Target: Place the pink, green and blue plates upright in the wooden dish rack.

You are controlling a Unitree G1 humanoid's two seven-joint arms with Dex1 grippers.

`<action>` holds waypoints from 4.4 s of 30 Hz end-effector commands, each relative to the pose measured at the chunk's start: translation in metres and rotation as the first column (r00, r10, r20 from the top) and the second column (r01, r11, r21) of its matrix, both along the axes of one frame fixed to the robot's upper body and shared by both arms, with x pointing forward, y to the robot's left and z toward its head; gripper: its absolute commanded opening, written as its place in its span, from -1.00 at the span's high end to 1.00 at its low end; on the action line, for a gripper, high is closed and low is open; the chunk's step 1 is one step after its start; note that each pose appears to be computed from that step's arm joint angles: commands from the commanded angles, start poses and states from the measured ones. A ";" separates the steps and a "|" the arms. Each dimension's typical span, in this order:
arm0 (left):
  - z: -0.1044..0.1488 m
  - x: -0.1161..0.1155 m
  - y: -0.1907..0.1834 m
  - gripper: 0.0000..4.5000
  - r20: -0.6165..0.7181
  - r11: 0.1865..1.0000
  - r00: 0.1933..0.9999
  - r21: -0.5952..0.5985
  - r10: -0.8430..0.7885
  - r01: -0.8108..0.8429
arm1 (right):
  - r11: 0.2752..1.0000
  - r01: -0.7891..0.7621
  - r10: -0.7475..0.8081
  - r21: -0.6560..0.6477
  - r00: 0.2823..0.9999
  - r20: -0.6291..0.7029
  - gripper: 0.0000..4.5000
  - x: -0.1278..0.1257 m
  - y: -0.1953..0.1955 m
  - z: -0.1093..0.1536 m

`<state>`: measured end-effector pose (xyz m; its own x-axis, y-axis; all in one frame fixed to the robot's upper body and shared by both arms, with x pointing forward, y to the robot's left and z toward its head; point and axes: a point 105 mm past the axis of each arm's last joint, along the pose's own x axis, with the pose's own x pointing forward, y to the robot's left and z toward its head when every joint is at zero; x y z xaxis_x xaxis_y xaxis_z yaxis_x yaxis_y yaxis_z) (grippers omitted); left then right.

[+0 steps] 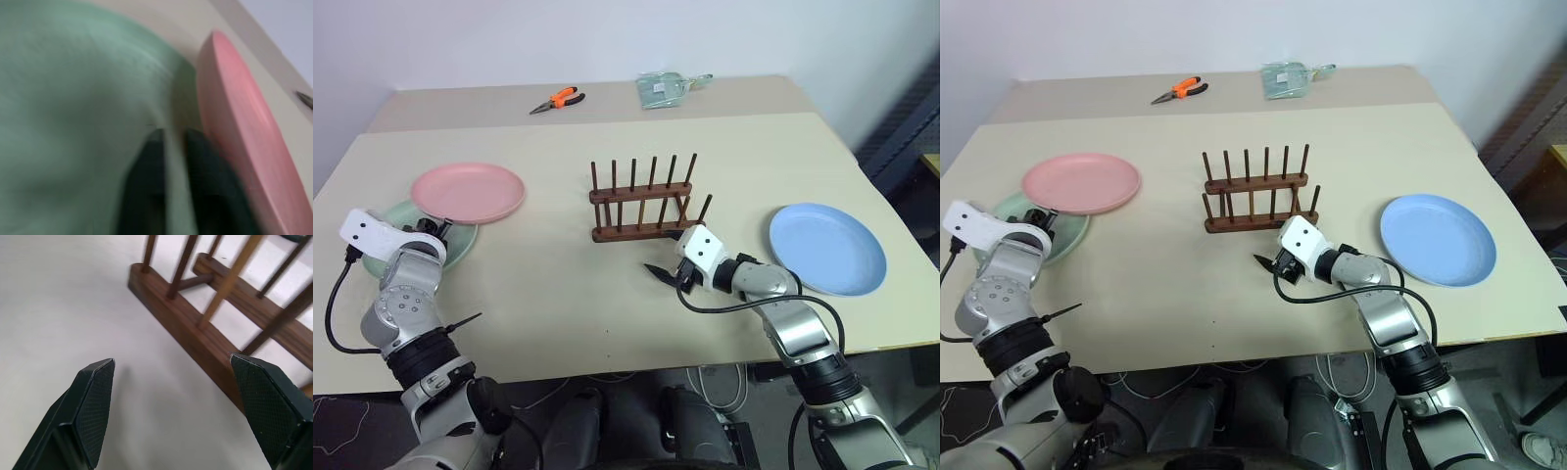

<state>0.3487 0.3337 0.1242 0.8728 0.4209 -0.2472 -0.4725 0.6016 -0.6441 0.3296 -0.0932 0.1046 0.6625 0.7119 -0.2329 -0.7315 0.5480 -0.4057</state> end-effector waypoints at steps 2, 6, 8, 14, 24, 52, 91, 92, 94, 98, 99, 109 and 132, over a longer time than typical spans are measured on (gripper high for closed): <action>0.024 0.009 -0.006 0.86 0.091 0.997 0.994 0.034 -0.067 0.064 | 1.000 0.006 -0.008 0.024 0.997 0.076 -0.71 -0.003 -0.002 0.018; 0.019 0.007 -0.005 0.86 0.077 0.998 0.996 0.032 -0.053 0.050 | 1.000 0.019 -0.021 0.022 0.997 0.073 -0.71 -0.004 -0.005 0.016; 0.015 0.004 -0.002 0.86 0.058 0.999 0.998 0.043 -0.032 0.030 | 1.000 0.022 -0.023 0.021 0.997 0.069 -0.71 -0.005 -0.005 0.015; 0.014 -0.008 0.011 -0.20 0.074 0.997 0.996 0.046 0.056 -0.060 | 1.000 0.018 -0.019 0.016 0.998 0.058 -0.71 -0.008 -0.005 0.011; 0.063 -0.002 -0.022 -0.99 0.307 0.981 0.942 0.178 -0.135 0.083 | 1.000 -0.009 0.008 0.007 0.999 0.042 -0.71 -0.009 -0.002 0.008; 0.034 0.044 -0.023 0.99 0.158 0.995 0.982 0.000 -0.102 0.103 | 1.000 0.020 -0.020 0.008 0.998 0.066 -0.71 -0.009 -0.001 0.007; 0.148 0.030 -0.232 1.00 0.278 0.707 0.669 0.458 -0.690 0.539 | 0.820 0.243 0.328 -0.518 0.542 0.773 0.99 0.043 0.045 0.122; 0.148 0.029 -0.232 1.00 0.283 0.708 0.665 0.450 -0.691 0.544 | 0.820 0.241 0.328 -0.519 0.545 0.771 0.99 0.043 0.045 0.121; 0.150 0.029 -0.233 0.87 0.298 0.707 0.653 0.443 -0.696 0.552 | 0.819 0.241 0.327 -0.520 0.549 0.769 1.00 0.043 0.044 0.119; 0.166 0.025 -0.228 0.12 0.401 0.739 0.622 0.416 -0.672 0.530 | 0.812 0.258 0.322 -0.524 0.550 0.771 1.00 0.044 0.040 0.118; 0.175 0.023 -0.223 -0.10 0.447 0.760 0.615 0.415 -0.649 0.500 | 0.809 0.267 0.319 -0.524 0.549 0.773 1.00 0.045 0.038 0.118; 0.166 0.025 -0.145 -0.56 0.240 0.553 0.798 0.822 -0.553 0.136 | 0.990 0.102 0.002 -0.100 0.688 0.726 1.00 0.026 0.003 0.165; 0.035 -0.069 -0.227 -0.56 -0.266 -0.110 0.146 0.751 -0.953 0.651 | 0.527 -0.058 0.188 0.848 0.981 -0.050 1.00 -0.002 -0.023 0.176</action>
<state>0.2845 0.1148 0.1522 0.6093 -0.7886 -0.0834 0.7884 0.5912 0.1697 0.3326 -0.1129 0.2660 0.5917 0.7073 0.3867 -0.8061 0.5146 0.2922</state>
